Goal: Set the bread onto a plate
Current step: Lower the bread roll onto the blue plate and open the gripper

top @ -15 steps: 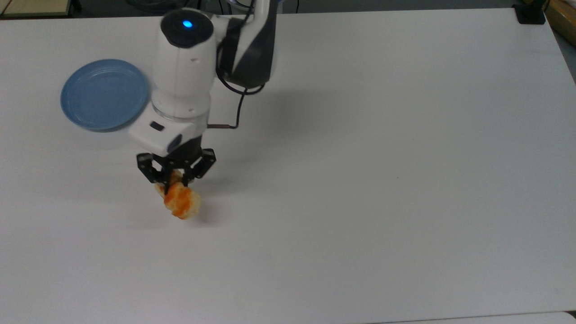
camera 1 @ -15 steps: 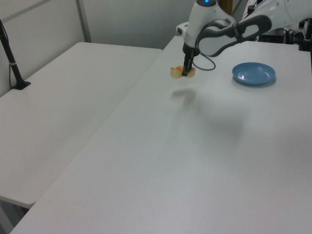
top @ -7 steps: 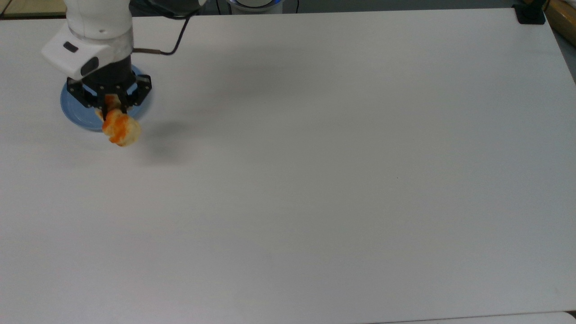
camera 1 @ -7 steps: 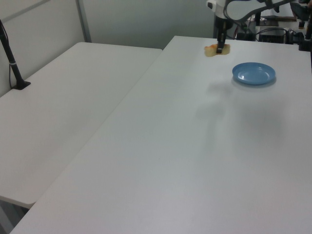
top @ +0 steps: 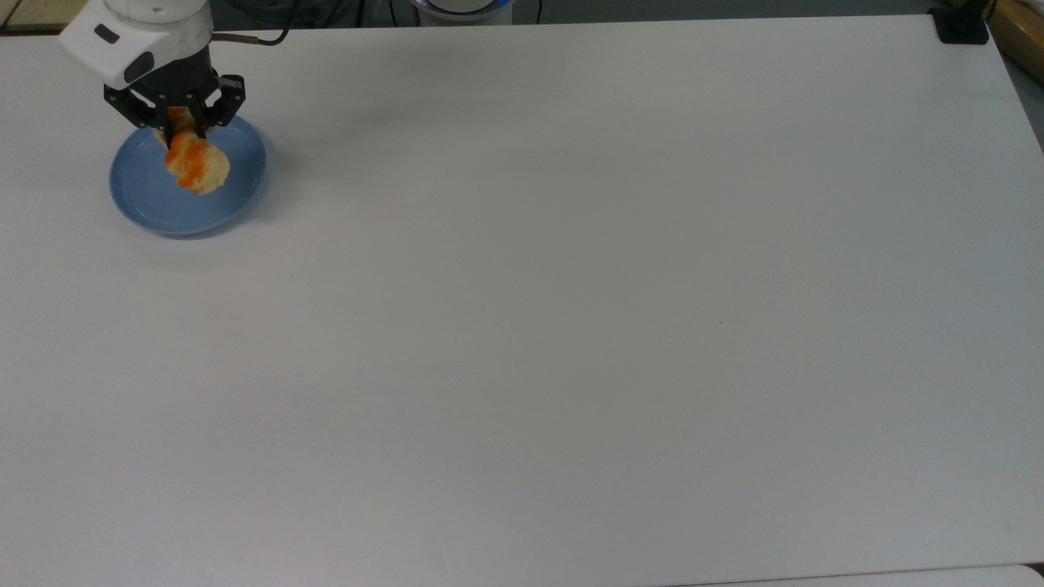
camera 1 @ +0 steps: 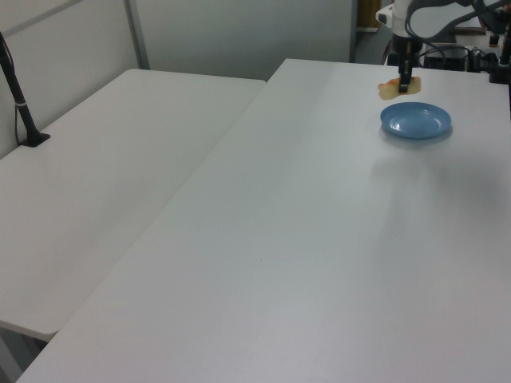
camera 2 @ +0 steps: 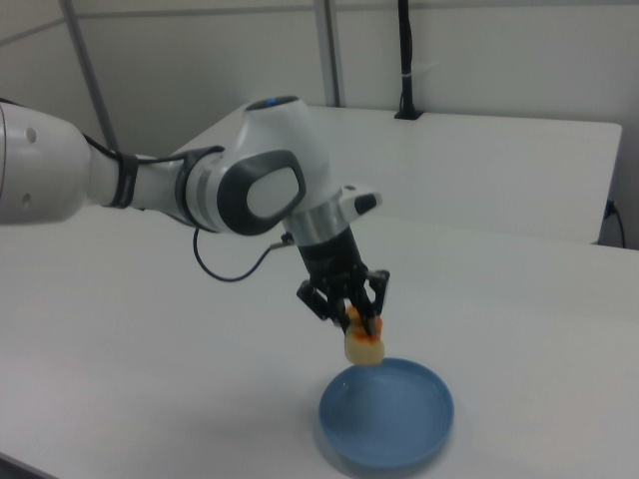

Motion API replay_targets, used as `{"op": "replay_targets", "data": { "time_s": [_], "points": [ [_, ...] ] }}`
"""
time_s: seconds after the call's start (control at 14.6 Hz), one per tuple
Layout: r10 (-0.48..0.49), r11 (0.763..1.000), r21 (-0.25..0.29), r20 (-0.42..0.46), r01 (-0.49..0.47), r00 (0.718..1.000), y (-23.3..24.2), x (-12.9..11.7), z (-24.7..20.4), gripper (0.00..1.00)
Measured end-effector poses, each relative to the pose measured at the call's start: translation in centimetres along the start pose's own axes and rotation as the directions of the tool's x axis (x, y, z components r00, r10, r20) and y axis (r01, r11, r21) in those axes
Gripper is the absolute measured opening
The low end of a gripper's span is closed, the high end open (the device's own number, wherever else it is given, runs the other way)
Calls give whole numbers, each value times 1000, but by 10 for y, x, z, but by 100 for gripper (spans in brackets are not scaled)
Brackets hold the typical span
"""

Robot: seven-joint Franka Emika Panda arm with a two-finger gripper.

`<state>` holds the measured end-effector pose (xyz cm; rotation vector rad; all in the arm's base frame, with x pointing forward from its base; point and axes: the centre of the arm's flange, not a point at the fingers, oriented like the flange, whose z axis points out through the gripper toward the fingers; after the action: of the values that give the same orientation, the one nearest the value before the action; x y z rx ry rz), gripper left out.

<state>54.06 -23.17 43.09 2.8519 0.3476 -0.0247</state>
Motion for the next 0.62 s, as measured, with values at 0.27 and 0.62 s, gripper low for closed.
{"op": "replay_targets", "data": {
  "time_s": [0.27, 0.62],
  "points": [
    [25, 999, -34, 33, -24, 999, 5, -23, 35, 33],
    [67, 995, -77, 70, -61, 995, -7, -24, 78, 48]
  ]
}}
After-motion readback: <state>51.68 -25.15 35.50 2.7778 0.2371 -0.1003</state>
